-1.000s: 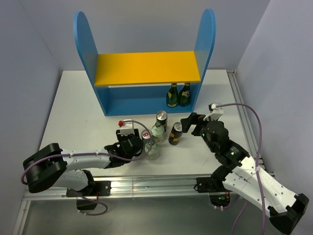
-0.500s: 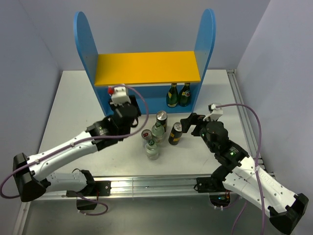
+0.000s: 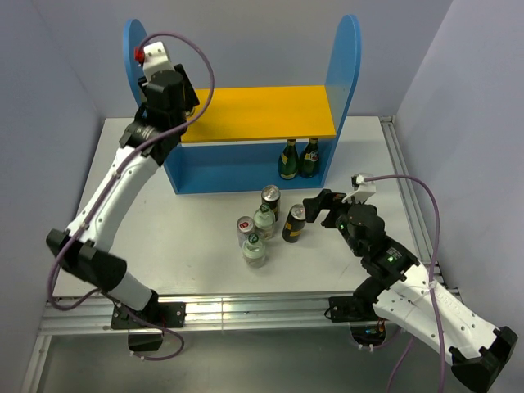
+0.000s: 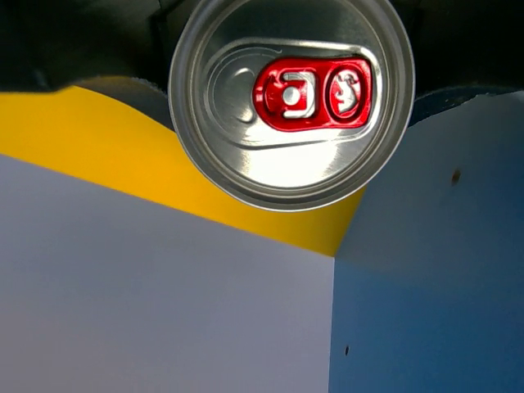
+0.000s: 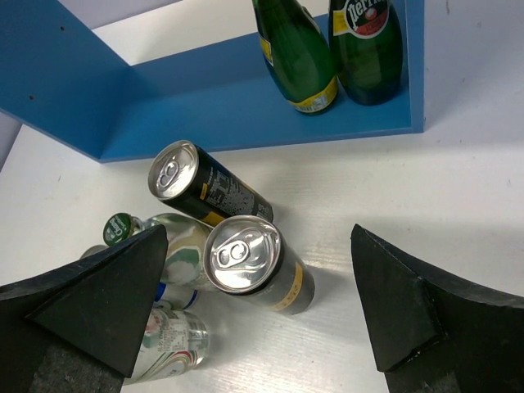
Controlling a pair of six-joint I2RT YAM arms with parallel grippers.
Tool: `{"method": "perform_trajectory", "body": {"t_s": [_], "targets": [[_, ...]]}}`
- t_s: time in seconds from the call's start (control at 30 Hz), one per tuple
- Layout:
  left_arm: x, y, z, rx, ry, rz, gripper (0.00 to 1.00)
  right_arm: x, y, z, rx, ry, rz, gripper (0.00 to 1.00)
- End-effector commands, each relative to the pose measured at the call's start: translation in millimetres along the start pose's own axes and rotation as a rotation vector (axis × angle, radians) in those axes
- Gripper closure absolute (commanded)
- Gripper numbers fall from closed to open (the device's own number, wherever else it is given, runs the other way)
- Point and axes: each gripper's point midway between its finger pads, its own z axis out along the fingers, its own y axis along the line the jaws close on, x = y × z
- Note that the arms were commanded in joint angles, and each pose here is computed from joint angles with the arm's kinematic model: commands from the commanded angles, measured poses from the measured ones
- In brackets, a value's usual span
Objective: Place and organize the beverage onto the shelf
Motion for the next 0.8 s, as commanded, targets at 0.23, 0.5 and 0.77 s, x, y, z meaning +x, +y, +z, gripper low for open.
{"method": "perform_trajectory", "body": {"t_s": [0.23,0.5,0.77], "targets": [[0,18,62,-0.061,0.066,0.086,1.0,-8,3,-2,-0.009,-0.035,0.02,0.0],[11,31,67,-0.119,0.106,0.115,0.87,-8,3,-2,-0.009,-0.035,0.024,0.0],[21,31,65,-0.105,0.133,0.114,0.34,-7,0,-3,0.002,-0.035,0.027,0.0]]}}
